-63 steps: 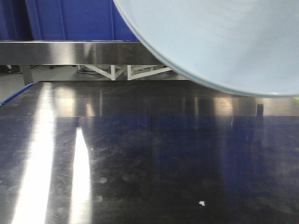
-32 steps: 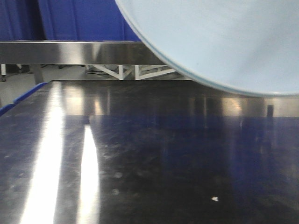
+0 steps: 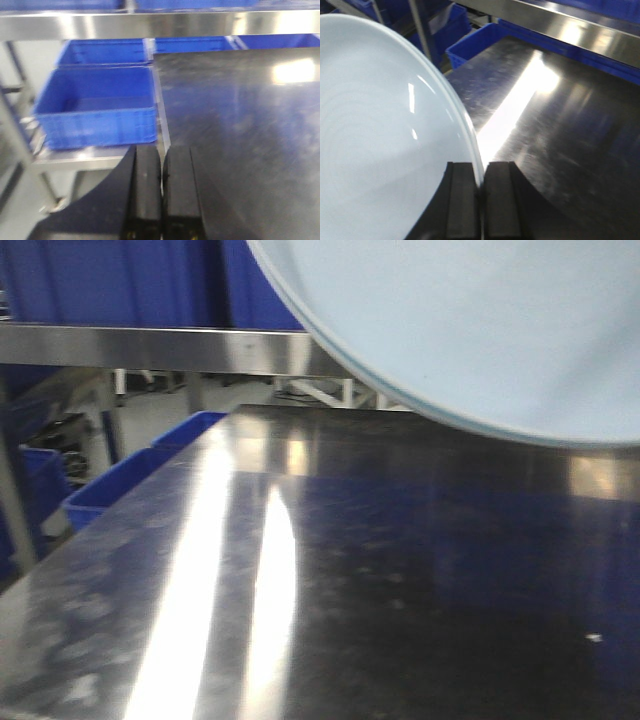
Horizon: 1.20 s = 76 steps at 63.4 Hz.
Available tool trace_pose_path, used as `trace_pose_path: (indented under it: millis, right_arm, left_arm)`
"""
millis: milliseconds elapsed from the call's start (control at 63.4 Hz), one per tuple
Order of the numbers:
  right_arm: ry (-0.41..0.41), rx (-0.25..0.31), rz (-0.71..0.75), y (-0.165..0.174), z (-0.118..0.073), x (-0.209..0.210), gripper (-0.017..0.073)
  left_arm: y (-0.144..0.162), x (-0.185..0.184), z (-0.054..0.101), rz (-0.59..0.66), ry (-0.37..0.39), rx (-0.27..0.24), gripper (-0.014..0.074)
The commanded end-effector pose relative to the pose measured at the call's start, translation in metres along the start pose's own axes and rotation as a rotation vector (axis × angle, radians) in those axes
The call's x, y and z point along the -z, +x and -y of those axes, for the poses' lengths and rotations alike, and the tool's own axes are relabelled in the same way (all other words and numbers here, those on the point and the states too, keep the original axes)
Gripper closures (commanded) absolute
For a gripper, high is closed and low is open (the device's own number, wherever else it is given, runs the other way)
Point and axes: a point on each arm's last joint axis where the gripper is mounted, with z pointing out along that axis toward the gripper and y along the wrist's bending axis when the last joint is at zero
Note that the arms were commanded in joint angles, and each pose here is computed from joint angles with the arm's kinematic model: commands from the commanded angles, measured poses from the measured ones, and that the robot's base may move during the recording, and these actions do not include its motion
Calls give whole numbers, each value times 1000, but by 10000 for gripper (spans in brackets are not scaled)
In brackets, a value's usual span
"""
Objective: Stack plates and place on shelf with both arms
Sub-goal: 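Turn the base away from the table while holding the plates in the right gripper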
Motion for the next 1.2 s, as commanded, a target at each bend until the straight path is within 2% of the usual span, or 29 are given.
trace_pose_path:
  millis: [0, 1184]
  right_arm:
    - [9, -6, 122, -17, 0, 6, 503]
    - [9, -6, 122, -17, 0, 6, 503]
  left_arm:
    - [-15, 3, 2, 92, 20, 5, 510]
    - [-15, 3, 2, 92, 20, 5, 510]
